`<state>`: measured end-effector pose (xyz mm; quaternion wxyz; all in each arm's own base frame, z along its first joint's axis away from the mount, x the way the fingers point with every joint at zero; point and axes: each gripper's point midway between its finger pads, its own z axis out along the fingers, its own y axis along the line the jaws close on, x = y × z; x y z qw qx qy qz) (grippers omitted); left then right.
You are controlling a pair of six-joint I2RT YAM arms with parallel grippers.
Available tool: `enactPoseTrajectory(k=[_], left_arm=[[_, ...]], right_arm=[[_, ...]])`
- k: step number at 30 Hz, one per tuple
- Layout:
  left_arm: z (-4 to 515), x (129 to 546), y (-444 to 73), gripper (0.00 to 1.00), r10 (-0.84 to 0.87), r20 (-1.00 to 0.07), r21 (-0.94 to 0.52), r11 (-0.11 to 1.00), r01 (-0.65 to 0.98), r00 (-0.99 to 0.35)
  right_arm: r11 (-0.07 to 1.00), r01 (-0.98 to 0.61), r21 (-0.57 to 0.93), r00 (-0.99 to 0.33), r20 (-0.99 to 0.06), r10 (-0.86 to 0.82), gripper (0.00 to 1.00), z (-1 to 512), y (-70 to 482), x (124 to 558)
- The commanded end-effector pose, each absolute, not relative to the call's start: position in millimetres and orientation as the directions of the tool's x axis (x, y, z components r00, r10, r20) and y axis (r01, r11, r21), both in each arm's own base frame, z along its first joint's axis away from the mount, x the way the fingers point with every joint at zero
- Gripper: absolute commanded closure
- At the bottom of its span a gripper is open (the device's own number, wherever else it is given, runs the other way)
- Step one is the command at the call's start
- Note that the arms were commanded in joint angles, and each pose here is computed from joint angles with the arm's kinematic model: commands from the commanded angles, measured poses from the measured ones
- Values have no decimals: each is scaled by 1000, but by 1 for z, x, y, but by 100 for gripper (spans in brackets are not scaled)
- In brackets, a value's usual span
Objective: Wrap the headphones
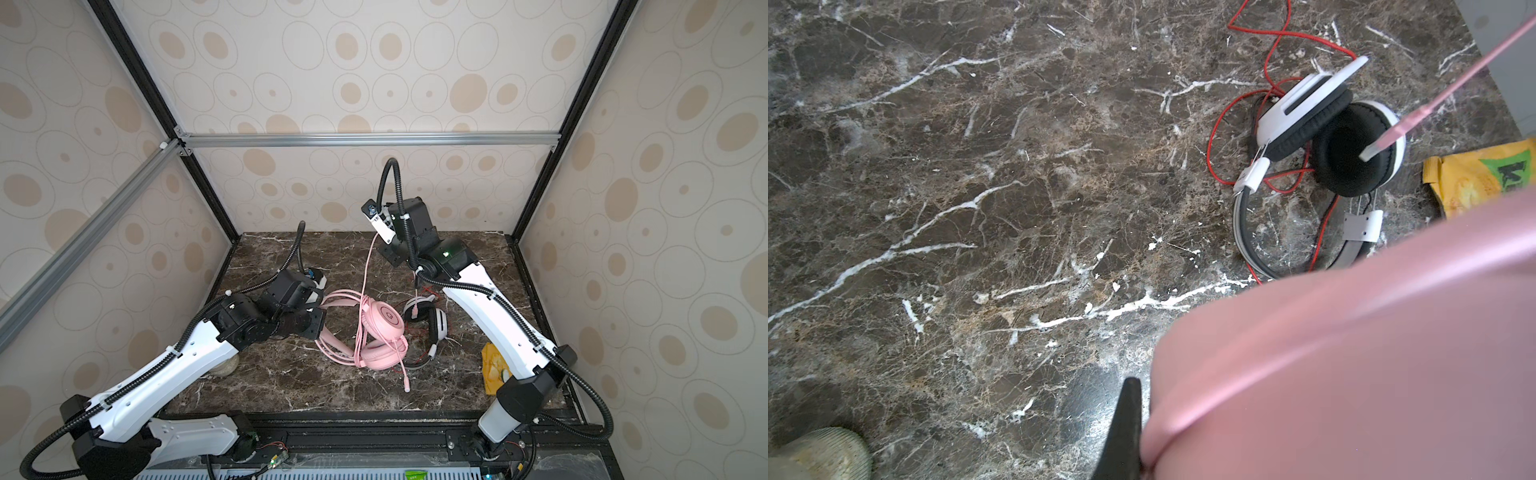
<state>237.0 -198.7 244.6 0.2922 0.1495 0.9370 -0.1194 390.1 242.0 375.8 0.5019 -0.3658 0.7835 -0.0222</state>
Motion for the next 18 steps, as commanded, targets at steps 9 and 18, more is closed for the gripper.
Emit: enactPoseTrajectory(k=[9, 18], left_arm=[[329, 241, -214, 100, 84, -703, -272, 886, 375, -707], [390, 274, -183, 100, -64, -740, -265, 943, 202, -670]], right_arm=[[657, -740, 146, -541, -710, -451, 59, 264, 266, 352], [706, -625, 331, -608, -774, -175, 46, 274, 223, 330]])
